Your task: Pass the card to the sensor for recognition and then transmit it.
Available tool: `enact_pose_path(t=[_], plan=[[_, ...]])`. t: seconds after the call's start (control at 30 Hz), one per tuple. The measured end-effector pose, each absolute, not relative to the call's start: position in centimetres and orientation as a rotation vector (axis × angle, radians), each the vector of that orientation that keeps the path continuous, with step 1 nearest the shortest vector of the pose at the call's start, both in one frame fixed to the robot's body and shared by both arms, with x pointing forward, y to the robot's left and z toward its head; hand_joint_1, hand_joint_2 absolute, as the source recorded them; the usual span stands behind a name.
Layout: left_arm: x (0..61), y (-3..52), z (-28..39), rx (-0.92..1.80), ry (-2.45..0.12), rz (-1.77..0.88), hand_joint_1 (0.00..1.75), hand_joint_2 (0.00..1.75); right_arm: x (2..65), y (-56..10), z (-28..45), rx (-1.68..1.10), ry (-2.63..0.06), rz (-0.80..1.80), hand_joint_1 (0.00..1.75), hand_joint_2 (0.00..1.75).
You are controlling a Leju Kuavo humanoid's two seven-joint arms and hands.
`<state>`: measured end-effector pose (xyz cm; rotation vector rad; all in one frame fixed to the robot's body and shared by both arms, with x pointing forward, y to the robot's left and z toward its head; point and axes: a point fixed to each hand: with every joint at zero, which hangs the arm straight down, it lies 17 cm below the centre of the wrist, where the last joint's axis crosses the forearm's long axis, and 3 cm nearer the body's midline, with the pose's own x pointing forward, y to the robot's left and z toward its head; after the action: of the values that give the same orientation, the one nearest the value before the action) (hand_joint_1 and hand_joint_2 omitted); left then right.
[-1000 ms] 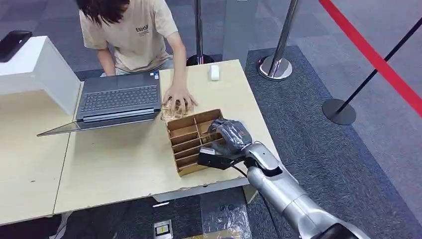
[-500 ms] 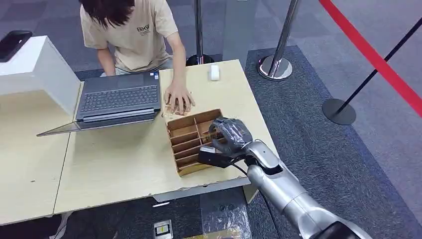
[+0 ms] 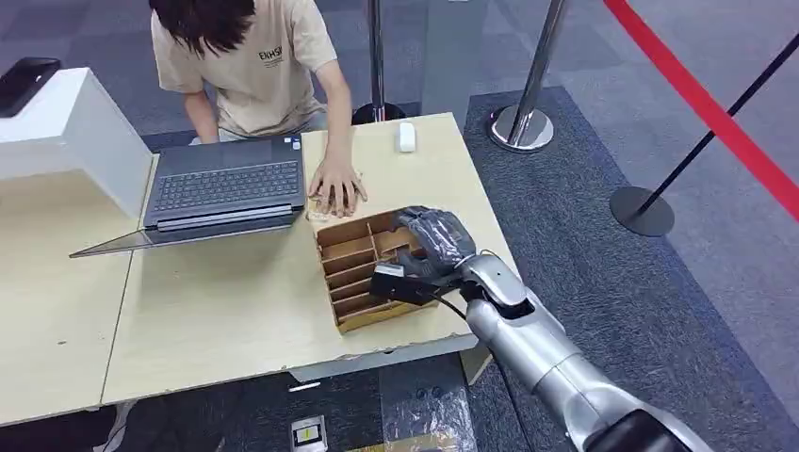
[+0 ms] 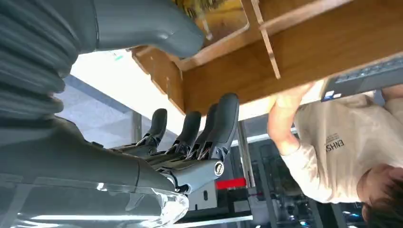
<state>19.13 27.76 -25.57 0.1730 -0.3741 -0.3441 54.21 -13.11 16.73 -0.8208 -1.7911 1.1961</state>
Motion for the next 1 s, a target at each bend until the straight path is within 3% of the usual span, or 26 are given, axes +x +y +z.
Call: enact_pose_path(t=[0.23,0.43,0.7,1.0], plan=[[19.5,27.4,-25.4,0.168,-0.381,-0.347,0.00,1.75,54.6,-12.7,17.4,-0.842,-1.796,1.228,0.91,1.75],[19.9,27.2,-25.3,0.174,-0.393,-0.350,0.00,1.75,54.8,-12.6,16.6,-0.866,-1.762,1.293,0.87,1.75],[19.9,26.8,-25.3,0.167,-0.394,-0.354,0.00,1.75,55.6,-12.7,15.7,-0.883,-1.698,1.388,0.96,1.75],[20.0,26.5,-25.2,0.159,-0.395,-0.353,0.00,1.75,55.6,-12.6,14.2,-0.873,-1.650,1.439,1.24,1.75]])
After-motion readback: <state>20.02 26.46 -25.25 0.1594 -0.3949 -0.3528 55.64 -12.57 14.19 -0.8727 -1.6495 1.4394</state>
